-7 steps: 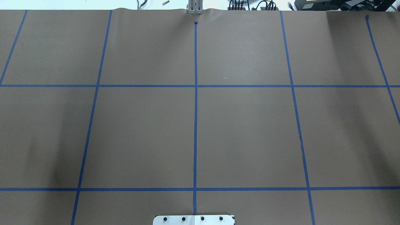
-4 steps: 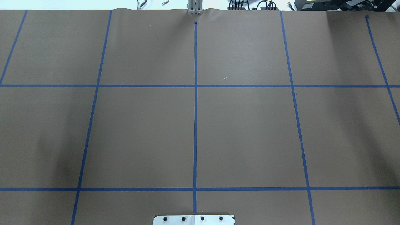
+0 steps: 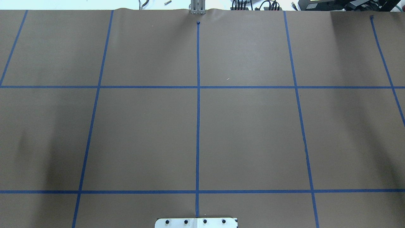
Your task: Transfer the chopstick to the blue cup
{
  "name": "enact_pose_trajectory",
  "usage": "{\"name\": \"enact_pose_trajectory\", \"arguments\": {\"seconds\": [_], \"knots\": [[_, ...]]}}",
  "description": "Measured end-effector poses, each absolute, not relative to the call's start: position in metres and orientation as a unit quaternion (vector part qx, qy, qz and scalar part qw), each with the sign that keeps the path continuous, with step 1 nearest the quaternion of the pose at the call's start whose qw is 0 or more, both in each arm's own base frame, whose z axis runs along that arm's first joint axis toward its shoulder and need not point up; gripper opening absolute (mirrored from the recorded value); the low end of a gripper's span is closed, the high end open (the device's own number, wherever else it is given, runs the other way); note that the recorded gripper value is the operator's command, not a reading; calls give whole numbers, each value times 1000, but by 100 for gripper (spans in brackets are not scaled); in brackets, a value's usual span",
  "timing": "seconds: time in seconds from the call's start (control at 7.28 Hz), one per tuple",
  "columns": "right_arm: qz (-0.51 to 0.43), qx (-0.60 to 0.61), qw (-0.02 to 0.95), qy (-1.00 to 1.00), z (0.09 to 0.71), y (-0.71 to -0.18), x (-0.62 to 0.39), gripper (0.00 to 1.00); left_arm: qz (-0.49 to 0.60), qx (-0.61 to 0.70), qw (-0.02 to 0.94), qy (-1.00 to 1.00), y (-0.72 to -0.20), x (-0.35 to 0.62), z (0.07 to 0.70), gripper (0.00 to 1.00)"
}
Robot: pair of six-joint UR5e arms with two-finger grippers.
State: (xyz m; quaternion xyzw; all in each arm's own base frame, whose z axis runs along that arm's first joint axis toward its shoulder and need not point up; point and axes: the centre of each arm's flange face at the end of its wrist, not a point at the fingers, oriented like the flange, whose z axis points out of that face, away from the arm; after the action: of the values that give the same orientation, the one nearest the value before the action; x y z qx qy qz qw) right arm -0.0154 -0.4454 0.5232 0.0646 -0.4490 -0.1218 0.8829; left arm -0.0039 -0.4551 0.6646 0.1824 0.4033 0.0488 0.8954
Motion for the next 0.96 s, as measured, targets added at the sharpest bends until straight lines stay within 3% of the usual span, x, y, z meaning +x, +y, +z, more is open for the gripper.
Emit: {"name": "enact_pose_trajectory", "arguments": {"seconds": [0.55,0.96], "knots": [[-123,66,878,-458,519,-446,-17,100,77,182,918,344,-450,-76,764,98],[-124,68,877,-459,516,-447,-17,100,49,162,922,347,-444,-78,781,98]]}}
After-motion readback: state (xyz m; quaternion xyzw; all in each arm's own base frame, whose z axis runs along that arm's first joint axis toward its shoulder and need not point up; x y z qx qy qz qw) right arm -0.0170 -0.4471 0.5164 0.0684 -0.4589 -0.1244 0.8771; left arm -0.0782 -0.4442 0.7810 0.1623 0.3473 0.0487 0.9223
